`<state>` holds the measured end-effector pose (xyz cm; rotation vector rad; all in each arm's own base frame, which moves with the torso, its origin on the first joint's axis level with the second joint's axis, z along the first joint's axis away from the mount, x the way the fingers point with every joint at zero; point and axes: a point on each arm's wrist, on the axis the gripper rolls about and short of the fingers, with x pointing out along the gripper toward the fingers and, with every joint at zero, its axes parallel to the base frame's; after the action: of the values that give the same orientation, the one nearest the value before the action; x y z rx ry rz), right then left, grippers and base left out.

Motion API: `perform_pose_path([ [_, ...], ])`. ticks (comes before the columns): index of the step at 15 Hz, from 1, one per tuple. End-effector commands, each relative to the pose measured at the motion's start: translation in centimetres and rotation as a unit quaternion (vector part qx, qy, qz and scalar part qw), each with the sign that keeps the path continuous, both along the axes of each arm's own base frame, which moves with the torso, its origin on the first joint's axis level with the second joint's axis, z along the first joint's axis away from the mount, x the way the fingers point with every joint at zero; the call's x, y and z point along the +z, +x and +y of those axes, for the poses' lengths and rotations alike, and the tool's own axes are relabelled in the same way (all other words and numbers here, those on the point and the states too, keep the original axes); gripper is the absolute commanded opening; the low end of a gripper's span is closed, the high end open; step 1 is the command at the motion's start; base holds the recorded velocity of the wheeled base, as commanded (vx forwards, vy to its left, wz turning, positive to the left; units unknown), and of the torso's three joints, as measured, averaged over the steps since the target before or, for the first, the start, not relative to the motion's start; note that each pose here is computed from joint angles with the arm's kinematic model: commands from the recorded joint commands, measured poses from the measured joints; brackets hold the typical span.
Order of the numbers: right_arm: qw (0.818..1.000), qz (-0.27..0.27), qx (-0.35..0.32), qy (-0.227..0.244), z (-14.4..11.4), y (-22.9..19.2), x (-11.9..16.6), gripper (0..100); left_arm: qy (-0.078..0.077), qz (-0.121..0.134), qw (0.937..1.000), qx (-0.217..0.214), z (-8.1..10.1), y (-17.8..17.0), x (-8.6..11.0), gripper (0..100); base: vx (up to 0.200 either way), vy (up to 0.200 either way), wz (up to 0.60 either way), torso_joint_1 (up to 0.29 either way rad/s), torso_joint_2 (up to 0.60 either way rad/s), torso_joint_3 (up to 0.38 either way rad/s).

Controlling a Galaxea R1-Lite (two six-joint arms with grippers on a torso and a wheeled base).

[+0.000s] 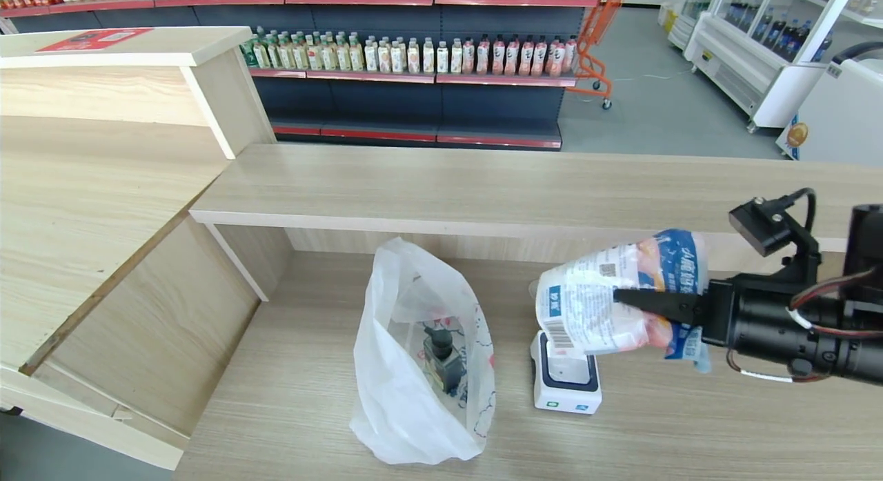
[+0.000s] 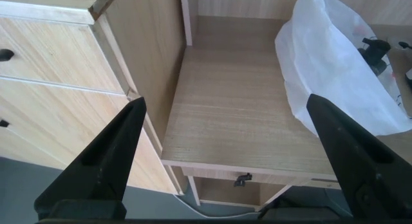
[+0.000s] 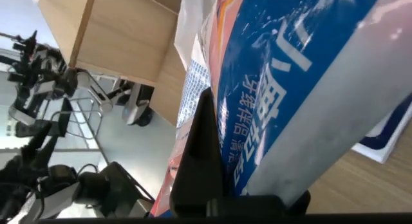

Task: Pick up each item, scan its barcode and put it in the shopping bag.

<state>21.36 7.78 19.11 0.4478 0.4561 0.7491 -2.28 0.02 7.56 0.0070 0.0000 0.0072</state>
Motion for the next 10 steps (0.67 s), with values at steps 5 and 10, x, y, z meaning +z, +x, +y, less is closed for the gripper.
perform_pose_path([
  [5, 0.989, 0.129, -0.060, 0.042, 7.7, 6.6, -2.9, 0, 0.000, 0.000, 1.0000, 0.001, 0.0, 0.0, 0.0, 100, 0.000, 0.000, 0.00, 0.000, 0.00, 0.000],
  [10, 0.978, 0.180, -0.093, 0.045, 11.3, 8.0, -5.5, 0, 0.000, 0.000, 1.0000, 0.001, 0.0, 0.0, 0.0, 100, 0.000, 0.000, 0.00, 0.000, 0.00, 0.000],
])
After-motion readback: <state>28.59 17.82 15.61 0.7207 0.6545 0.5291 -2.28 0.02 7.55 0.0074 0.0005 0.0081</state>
